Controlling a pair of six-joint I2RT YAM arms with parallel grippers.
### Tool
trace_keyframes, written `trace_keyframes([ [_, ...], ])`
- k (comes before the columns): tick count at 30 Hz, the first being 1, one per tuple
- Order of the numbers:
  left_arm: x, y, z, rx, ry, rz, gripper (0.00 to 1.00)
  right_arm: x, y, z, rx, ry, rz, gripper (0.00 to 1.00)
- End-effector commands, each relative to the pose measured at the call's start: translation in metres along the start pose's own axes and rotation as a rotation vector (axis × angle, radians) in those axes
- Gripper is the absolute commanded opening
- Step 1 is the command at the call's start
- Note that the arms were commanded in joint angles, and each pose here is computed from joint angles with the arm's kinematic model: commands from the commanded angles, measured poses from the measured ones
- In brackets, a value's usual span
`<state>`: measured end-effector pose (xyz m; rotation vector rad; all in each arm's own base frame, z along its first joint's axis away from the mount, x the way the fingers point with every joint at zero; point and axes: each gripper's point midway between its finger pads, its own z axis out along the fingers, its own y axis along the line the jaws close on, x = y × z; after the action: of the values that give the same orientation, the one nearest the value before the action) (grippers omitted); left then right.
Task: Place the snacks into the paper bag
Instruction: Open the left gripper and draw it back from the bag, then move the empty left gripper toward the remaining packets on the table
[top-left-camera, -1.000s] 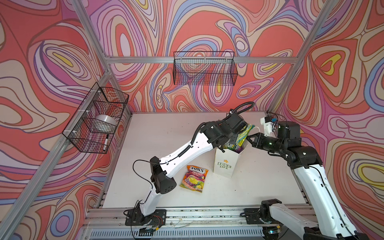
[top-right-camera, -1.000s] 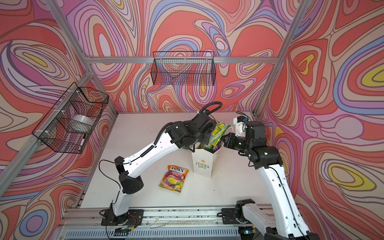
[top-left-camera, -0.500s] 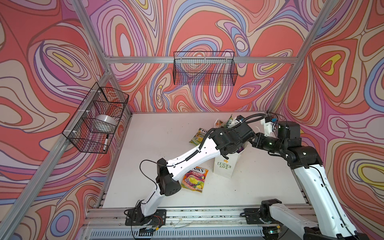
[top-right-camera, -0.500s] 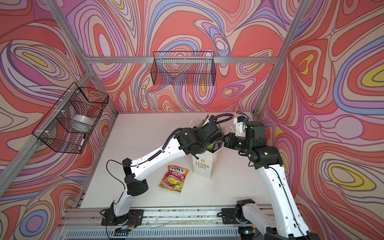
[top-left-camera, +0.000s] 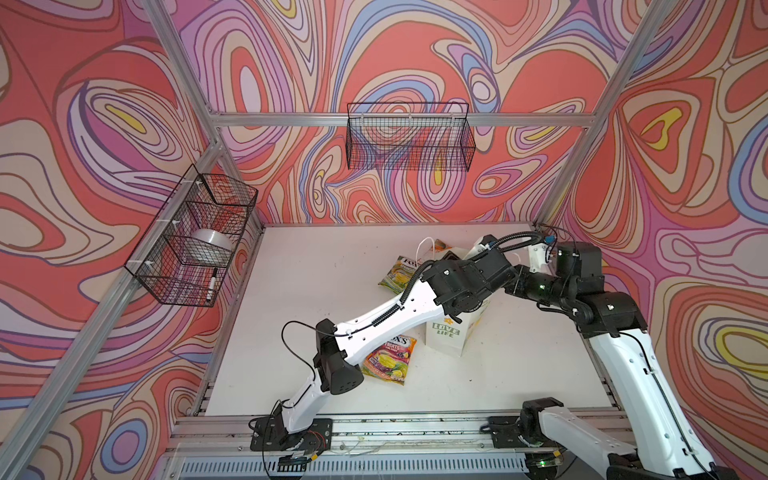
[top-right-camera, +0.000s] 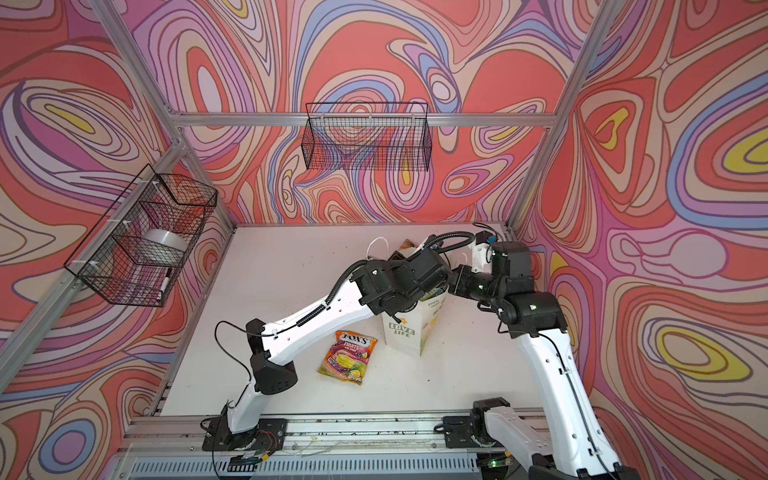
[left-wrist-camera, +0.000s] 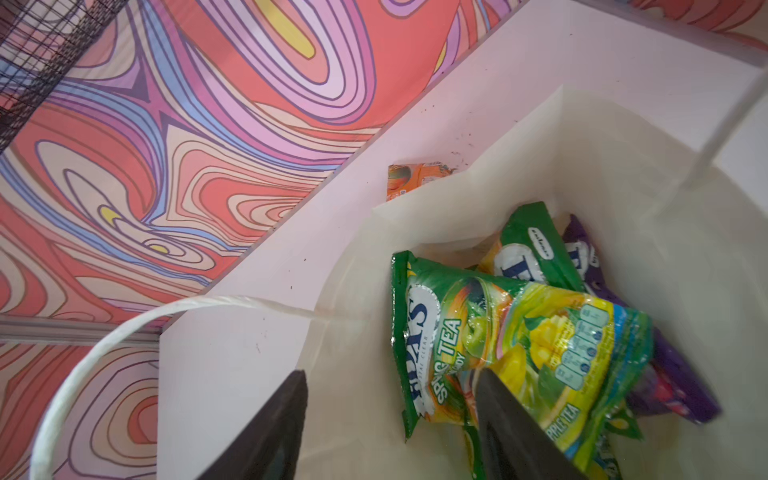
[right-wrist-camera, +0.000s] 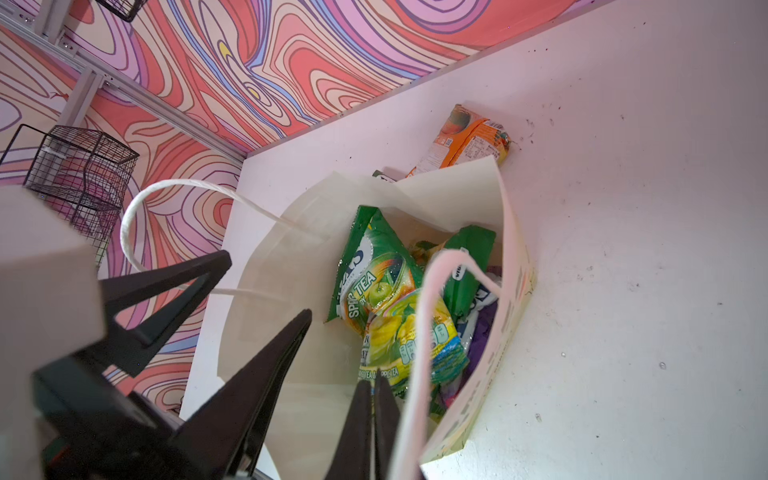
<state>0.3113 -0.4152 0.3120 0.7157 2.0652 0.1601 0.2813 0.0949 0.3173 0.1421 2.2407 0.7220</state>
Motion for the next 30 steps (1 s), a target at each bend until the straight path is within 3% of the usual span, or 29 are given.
trace_keyframes([
  [1,-0.027,0.016,-0.049,0.152,-0.081,-0.11,0.82,-0.016,0.012,-0.014,-0.028,-0.075,-0.046,0.0],
  [4,-0.034,0.024,-0.07,0.252,-0.104,-0.16,0.93,-0.014,0.01,-0.012,-0.021,-0.071,-0.047,0.0],
  [11,-0.031,0.056,-0.11,0.524,-0.135,-0.325,1.0,-0.011,0.007,-0.011,-0.014,-0.069,-0.043,0.0],
  [15,-0.015,0.086,-0.125,0.565,-0.162,-0.399,1.0,-0.011,0.007,-0.013,-0.012,-0.069,-0.048,0.0],
  [19,0.019,0.112,-0.126,0.511,-0.134,-0.431,1.0,-0.011,0.007,-0.015,-0.009,-0.072,-0.05,0.0],
  [24,0.078,0.121,-0.11,0.486,-0.01,-0.479,1.0,-0.009,0.006,-0.013,-0.008,-0.069,-0.05,0.0],
  [30,0.159,0.091,-0.075,0.488,0.266,-0.467,1.0,-0.008,0.004,-0.009,-0.008,-0.062,-0.049,0.0],
])
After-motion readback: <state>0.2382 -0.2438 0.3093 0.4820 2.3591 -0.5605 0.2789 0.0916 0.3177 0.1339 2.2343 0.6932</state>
